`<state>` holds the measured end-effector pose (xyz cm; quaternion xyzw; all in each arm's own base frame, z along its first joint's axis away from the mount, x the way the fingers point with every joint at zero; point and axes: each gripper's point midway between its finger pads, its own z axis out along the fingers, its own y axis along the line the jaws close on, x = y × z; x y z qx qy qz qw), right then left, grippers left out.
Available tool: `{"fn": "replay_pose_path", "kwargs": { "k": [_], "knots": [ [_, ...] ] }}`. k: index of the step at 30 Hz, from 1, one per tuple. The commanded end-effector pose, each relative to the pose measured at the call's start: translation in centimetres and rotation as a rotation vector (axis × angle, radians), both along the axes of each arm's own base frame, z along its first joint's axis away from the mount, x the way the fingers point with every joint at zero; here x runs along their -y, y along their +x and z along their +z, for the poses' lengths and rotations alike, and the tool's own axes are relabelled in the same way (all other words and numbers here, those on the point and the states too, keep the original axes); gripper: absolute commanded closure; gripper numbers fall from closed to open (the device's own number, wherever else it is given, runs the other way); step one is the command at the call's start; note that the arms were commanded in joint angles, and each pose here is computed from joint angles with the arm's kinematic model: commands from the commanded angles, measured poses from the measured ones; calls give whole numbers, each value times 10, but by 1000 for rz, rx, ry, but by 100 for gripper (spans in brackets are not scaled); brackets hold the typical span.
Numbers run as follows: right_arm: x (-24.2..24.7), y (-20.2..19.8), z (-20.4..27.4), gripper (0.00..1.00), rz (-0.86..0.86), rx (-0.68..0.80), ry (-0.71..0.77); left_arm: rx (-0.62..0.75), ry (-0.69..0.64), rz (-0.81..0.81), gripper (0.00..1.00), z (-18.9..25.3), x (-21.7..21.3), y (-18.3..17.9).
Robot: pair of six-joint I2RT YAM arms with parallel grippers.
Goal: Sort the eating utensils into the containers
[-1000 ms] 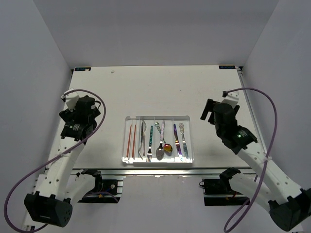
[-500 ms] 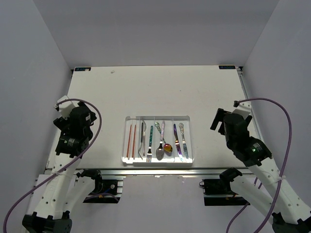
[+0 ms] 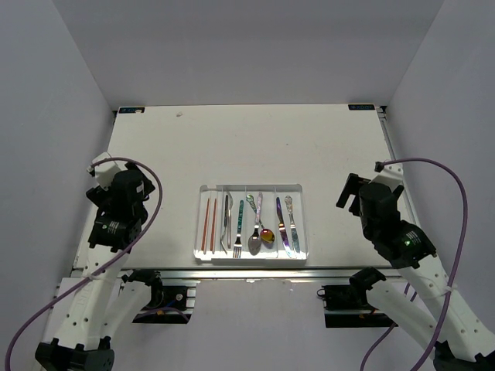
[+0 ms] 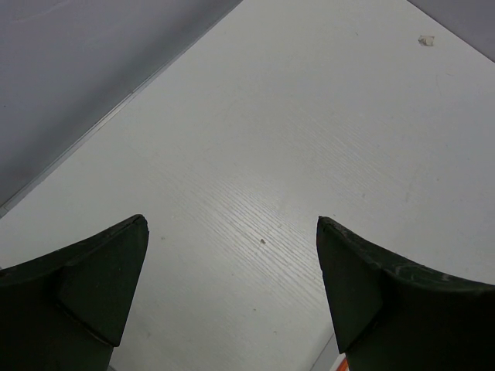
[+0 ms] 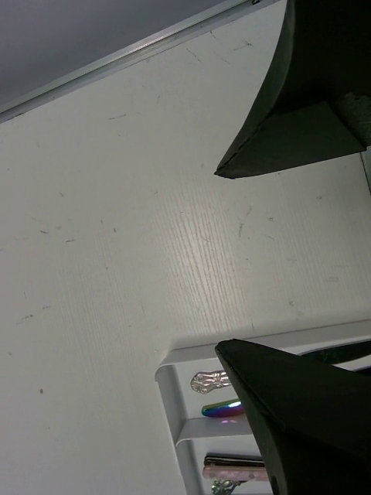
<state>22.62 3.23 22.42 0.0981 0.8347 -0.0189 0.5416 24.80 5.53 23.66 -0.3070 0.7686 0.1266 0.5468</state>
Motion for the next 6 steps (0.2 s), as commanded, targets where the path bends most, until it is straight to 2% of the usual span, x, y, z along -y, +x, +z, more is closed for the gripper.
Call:
{"fn": "replay_pose_path", "kwargs": {
  "k": [1, 6],
  "knots": [
    [1, 1, 6, 11, 0, 21, 2, 7, 2, -3, 2, 0, -1, 0],
    [-1, 1, 3, 11, 2, 18, 10, 8, 1, -4, 2, 1, 0, 0]
  ]
}}
